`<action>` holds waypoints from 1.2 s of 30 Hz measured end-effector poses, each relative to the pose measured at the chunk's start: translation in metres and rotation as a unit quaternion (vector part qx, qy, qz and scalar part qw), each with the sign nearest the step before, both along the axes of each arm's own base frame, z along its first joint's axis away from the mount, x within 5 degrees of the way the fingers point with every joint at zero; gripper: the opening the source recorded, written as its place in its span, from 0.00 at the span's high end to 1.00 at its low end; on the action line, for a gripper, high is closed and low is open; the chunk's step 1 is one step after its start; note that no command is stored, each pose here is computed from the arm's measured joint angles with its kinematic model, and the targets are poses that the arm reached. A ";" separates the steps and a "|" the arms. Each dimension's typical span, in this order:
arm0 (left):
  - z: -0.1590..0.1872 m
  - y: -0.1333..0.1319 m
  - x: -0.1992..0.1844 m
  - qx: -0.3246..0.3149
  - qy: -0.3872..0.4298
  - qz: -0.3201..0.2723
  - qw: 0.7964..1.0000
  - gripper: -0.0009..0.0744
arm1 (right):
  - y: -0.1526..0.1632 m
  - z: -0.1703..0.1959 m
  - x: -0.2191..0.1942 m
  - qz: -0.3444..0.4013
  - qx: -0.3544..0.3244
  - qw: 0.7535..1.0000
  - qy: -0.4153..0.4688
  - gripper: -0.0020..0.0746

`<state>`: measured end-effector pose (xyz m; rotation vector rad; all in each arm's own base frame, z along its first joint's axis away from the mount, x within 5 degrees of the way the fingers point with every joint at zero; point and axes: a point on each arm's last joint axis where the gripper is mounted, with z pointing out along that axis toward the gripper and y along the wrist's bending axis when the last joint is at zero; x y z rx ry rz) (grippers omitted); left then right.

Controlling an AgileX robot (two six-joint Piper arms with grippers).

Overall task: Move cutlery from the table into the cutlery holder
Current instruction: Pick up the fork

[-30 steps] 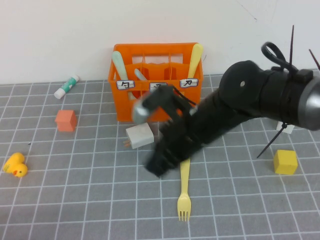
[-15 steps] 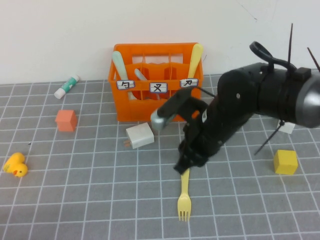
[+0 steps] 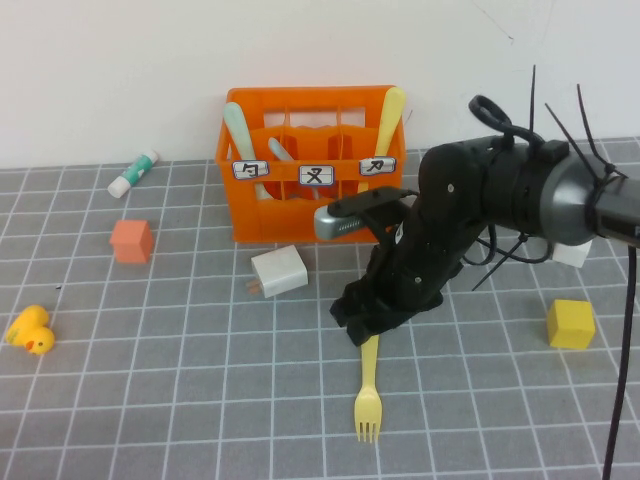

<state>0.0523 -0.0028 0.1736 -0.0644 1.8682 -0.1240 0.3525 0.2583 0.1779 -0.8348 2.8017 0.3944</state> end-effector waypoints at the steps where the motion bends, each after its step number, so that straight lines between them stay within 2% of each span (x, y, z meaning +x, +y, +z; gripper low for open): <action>1: 0.000 0.000 0.000 0.000 0.000 0.000 1.000 0.99 | 0.000 0.000 0.000 -0.009 -0.002 1.000 0.004 0.43; 7: 0.000 0.000 0.000 0.004 0.000 0.000 1.000 0.99 | 0.002 -0.001 -0.003 -0.029 -0.038 0.999 -0.006 0.44; 19: 0.000 0.000 0.000 0.004 0.000 0.000 1.000 0.99 | 0.005 -0.001 -0.015 0.020 -0.094 0.995 0.001 0.44; 30: 0.000 0.000 0.000 0.004 0.000 0.000 1.000 0.99 | 0.012 -0.001 -0.023 0.132 -0.057 0.990 0.014 0.44; 36: 0.000 0.000 0.000 0.004 0.000 0.000 1.000 0.99 | 0.012 -0.001 -0.024 0.118 -0.056 0.991 0.024 0.44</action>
